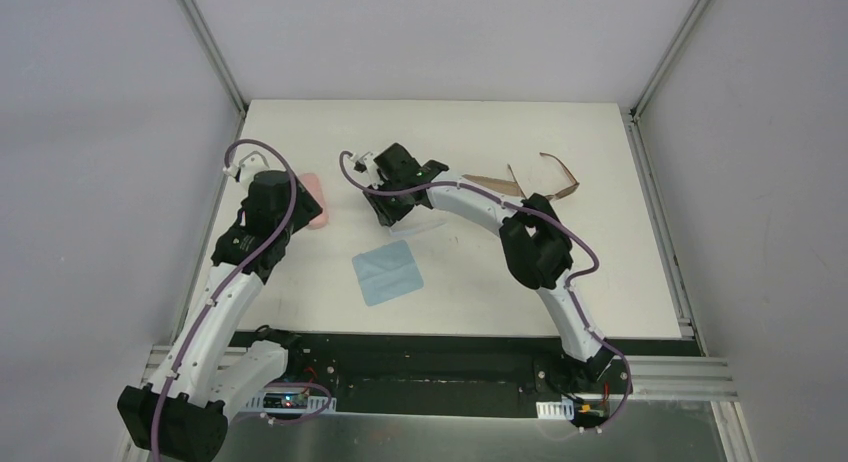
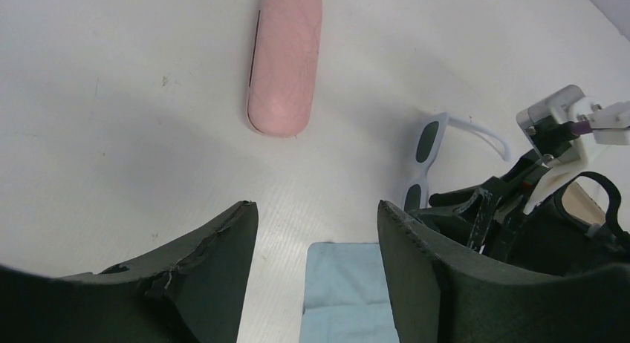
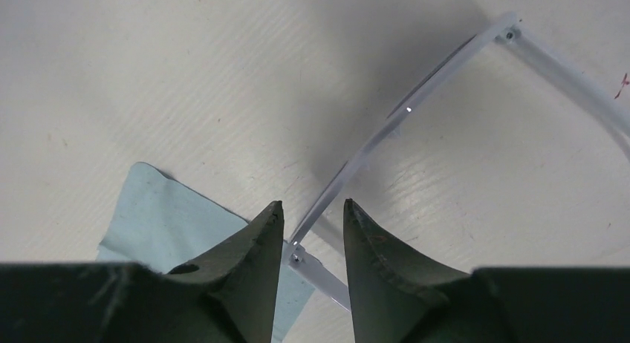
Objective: Organize the sunglasses
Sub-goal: Fold the sunglasses at the center of the board.
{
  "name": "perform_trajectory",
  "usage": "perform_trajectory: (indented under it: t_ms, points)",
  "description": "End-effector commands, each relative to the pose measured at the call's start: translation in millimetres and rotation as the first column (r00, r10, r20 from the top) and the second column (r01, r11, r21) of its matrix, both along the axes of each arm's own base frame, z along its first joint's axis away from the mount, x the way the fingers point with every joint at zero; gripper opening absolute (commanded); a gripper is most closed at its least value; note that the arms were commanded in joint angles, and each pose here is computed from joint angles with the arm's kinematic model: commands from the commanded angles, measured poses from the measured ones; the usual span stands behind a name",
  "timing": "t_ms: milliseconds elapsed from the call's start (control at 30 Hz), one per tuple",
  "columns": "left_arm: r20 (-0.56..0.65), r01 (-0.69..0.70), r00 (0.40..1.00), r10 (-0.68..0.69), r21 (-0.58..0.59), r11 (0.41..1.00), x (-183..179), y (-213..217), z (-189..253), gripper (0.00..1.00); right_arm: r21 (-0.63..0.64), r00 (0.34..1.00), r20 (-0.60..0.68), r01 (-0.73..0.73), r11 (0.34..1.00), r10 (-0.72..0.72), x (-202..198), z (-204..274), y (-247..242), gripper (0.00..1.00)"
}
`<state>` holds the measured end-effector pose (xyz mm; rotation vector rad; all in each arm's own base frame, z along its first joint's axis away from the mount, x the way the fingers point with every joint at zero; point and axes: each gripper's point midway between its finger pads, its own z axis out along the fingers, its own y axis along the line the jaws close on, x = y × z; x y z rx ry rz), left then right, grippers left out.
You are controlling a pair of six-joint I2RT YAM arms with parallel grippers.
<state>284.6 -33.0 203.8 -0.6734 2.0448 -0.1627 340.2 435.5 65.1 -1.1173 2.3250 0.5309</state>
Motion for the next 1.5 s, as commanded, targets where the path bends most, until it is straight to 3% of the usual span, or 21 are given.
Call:
perform_trajectory:
  t_ms: [0, 133, 267, 433, 533, 733, 867, 967, 1067, 1200, 1467]
  points:
    - [-0.002, -0.017, 1.000, 0.017, 0.049, 0.999, -6.7, 11.7, -0.4, 0.61, -0.011, 0.998, 0.036, 0.045, 0.999, -0.045, 7.5, 10.1, 0.4, 0.36]
    - [-0.010, -0.016, 1.000, 0.017, 0.048, 0.999, -9.7, 11.9, -6.2, 0.61, -0.010, 0.999, 0.032, 0.042, 0.999, -0.041, 6.9, 8.7, 1.7, 0.26]
    - [-0.020, -0.009, 1.000, 0.010, 0.043, 0.999, -10.2, 10.3, -9.8, 0.61, -0.012, 0.999, 0.040, 0.037, 0.999, -0.037, 7.7, 10.1, 1.5, 0.22]
    - [-0.018, 0.005, 1.000, -0.005, 0.040, 0.999, -7.1, 7.4, -11.8, 0.61, -0.022, 0.998, 0.068, 0.016, 1.000, -0.014, 8.2, 18.8, -2.5, 0.00]
    - [-0.012, 0.023, 1.000, -0.022, 0.049, 0.999, 0.1, 4.9, -11.3, 0.61, -0.027, 0.993, 0.115, -0.022, 0.999, 0.025, 4.0, 41.4, -12.7, 0.00]
    - [-0.011, 0.105, 0.994, -0.105, 0.028, 0.994, 29.7, -14.9, -8.9, 0.61, -0.052, 0.936, 0.199, -0.285, 0.957, 0.290, -43.1, 83.1, -53.5, 0.00]
    - [-0.016, 0.206, 0.978, -0.206, -0.006, 0.979, 51.0, -37.4, -15.5, 0.56, -0.082, 0.830, 0.262, -0.490, 0.868, 0.493, -87.1, 100.8, -89.8, 0.00]
    - [-0.006, 0.357, 0.934, -0.358, -0.065, 0.932, 60.3, -67.8, -23.8, 0.51, -0.093, 0.771, 0.290, -0.567, 0.818, 0.568, -114.9, 105.4, -115.5, 0.00]
    - [0.061, 0.541, 0.839, -0.541, -0.189, 0.819, 49.7, -112.3, -22.7, 0.46, -0.088, 0.713, 0.304, -0.640, 0.764, 0.632, -142.0, 111.3, -135.3, 0.00]
    - [0.071, 0.629, 0.774, -0.630, -0.204, 0.750, 28.8, -146.5, -22.8, 0.43, -0.114, 0.705, 0.348, -0.622, 0.775, 0.618, -147.1, 115.6, -151.4, 0.00]
    - [0.014, 0.700, 0.698, -0.716, -0.224, 0.678, 7.4, -200.6, -38.3, 0.43, -0.115, 0.686, 0.372, -0.634, 0.765, 0.625, -149.0, 121.5, -152.6, 0.00]
